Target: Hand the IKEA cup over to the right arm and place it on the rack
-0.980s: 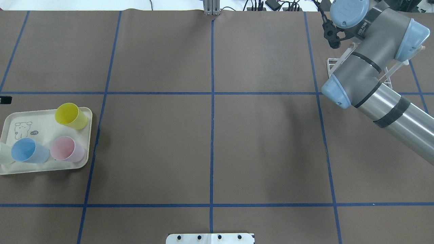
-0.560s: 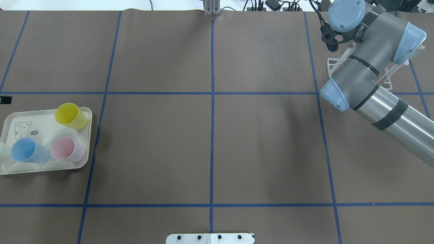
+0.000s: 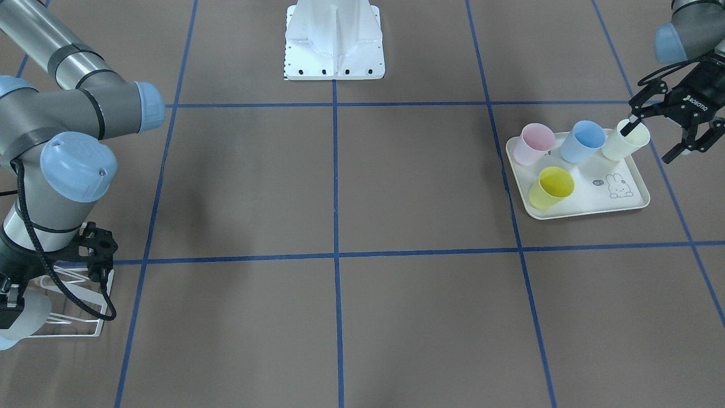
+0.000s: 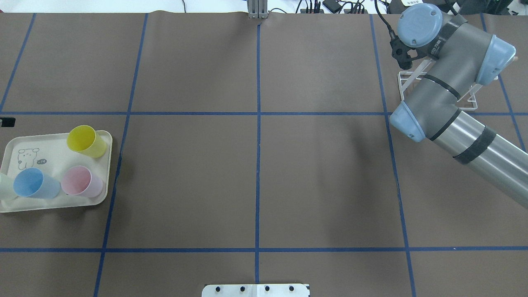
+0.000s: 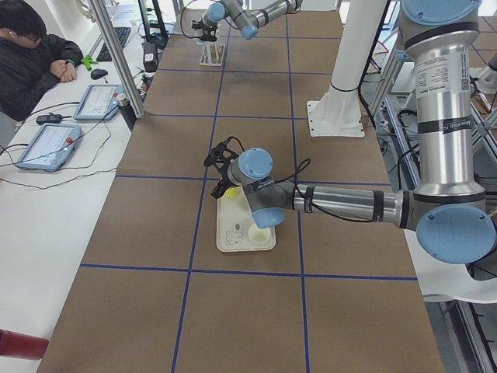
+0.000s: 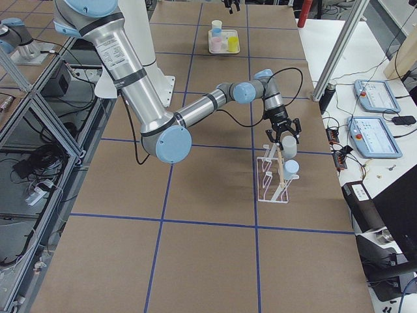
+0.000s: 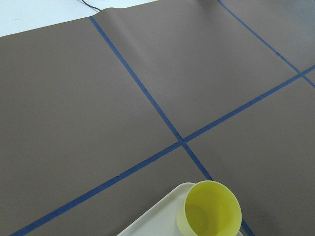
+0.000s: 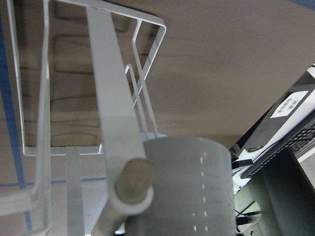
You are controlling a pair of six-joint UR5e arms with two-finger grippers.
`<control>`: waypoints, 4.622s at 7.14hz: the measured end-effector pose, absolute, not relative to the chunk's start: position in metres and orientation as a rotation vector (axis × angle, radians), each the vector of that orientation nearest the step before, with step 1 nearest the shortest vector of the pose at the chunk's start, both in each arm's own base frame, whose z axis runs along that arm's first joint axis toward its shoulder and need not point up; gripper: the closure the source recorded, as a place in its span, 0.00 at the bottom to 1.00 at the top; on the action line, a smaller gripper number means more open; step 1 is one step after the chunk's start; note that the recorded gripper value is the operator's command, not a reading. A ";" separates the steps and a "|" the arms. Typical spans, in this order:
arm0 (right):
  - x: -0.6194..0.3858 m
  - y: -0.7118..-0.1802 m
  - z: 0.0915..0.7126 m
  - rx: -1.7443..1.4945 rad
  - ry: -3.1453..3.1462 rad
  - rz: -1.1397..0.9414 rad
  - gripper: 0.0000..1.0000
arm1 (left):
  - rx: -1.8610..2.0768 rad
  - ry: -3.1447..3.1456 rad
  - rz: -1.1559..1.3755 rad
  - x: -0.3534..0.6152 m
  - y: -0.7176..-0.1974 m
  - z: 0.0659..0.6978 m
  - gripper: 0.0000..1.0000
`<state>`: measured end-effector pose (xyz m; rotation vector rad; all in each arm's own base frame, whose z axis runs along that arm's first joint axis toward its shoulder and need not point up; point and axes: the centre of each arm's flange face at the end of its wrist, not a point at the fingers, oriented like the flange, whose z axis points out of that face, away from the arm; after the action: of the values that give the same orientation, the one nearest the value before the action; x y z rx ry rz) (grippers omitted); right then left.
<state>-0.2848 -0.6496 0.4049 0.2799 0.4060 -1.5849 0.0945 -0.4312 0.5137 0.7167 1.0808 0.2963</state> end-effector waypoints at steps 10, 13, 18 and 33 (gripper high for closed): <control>-0.276 -0.591 0.276 0.632 -0.137 -1.090 0.01 | 0.696 1.076 0.183 0.106 -0.440 0.509 0.00; -0.299 -0.551 0.232 0.702 -0.413 -0.794 0.01 | 0.654 1.101 0.102 0.165 -0.437 0.493 0.00; -0.325 -0.526 0.210 0.725 -0.662 -0.590 0.01 | 0.627 1.018 -0.012 0.238 -0.425 0.521 0.30; -0.346 -0.516 0.210 0.729 -0.709 -0.605 0.01 | 0.671 1.003 -0.026 0.236 -0.442 0.489 1.00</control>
<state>-0.3456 -0.5163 0.2100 0.7287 -0.7094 -0.6050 0.2357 -0.4422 0.4888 0.6715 1.0033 -0.0257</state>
